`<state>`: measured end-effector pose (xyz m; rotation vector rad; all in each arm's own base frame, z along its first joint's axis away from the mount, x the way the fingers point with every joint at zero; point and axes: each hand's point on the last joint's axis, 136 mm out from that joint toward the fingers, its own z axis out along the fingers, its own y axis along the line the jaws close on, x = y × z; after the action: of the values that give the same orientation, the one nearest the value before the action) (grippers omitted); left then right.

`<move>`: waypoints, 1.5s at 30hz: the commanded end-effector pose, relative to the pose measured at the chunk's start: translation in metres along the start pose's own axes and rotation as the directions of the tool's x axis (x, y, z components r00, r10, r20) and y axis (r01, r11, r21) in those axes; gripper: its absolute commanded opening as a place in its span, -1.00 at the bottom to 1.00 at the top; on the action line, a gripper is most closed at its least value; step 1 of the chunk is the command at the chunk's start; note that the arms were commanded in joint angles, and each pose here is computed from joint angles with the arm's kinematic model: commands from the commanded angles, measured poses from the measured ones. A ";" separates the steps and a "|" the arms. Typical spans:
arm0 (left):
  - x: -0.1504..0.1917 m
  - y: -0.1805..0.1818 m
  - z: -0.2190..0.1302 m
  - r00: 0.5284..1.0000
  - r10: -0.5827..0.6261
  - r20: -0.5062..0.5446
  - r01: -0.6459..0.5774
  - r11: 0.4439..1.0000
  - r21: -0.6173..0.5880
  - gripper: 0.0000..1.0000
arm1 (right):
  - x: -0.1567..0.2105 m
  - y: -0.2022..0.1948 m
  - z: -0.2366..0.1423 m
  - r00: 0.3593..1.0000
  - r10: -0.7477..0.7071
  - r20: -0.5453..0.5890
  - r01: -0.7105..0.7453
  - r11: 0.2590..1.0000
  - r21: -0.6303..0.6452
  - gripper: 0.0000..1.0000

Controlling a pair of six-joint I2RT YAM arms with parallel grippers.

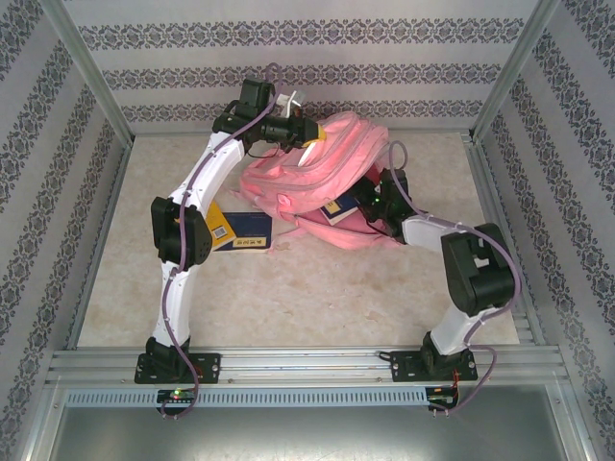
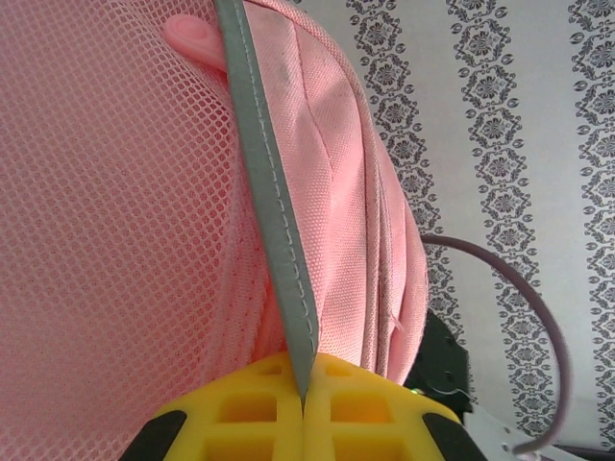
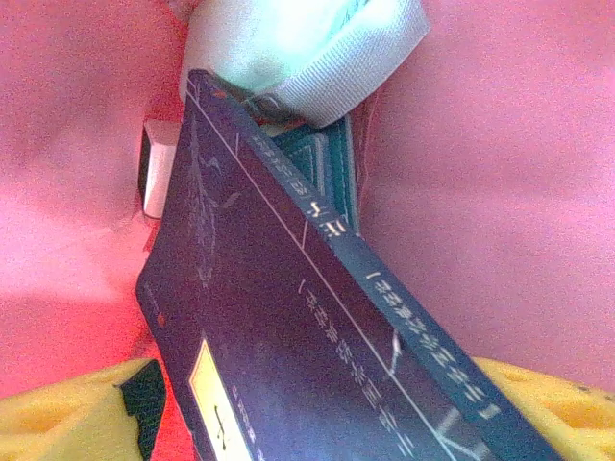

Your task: Pack the student bag

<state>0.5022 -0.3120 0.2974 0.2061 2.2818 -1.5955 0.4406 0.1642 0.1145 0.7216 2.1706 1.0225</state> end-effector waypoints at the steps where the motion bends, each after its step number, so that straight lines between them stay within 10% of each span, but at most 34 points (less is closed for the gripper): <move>1: -0.018 -0.046 -0.026 0.988 0.134 0.082 -0.138 0.989 0.049 -1.00 | 0.007 -0.023 -0.013 0.999 -0.034 -0.007 0.034 0.989 0.141 0.61; 28: 0.033 0.018 0.036 0.998 0.052 -0.026 -0.054 0.996 -0.076 -0.96 | 0.013 -0.023 -0.183 0.951 -0.098 0.294 0.086 0.995 0.052 0.46; 34: 0.055 0.034 0.054 0.999 -0.006 -0.048 0.003 0.998 -0.068 -0.49 | 0.022 -0.014 -0.196 0.945 -0.162 0.285 0.161 0.987 0.027 0.45; 40: 0.058 0.023 -0.005 0.996 0.077 0.054 -0.064 0.976 -0.210 0.03 | 0.033 0.023 -0.197 0.903 -0.347 0.254 0.359 0.934 -0.001 0.34; 45: 0.067 0.044 -0.085 0.976 0.044 0.213 0.029 0.945 -0.327 0.09 | 0.059 0.054 -0.181 0.854 -0.490 0.177 0.505 0.861 -0.054 0.26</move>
<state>0.4305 -0.2682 0.2387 0.0378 2.4251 -1.2712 0.2780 0.1322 0.2133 0.3188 2.0232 0.7868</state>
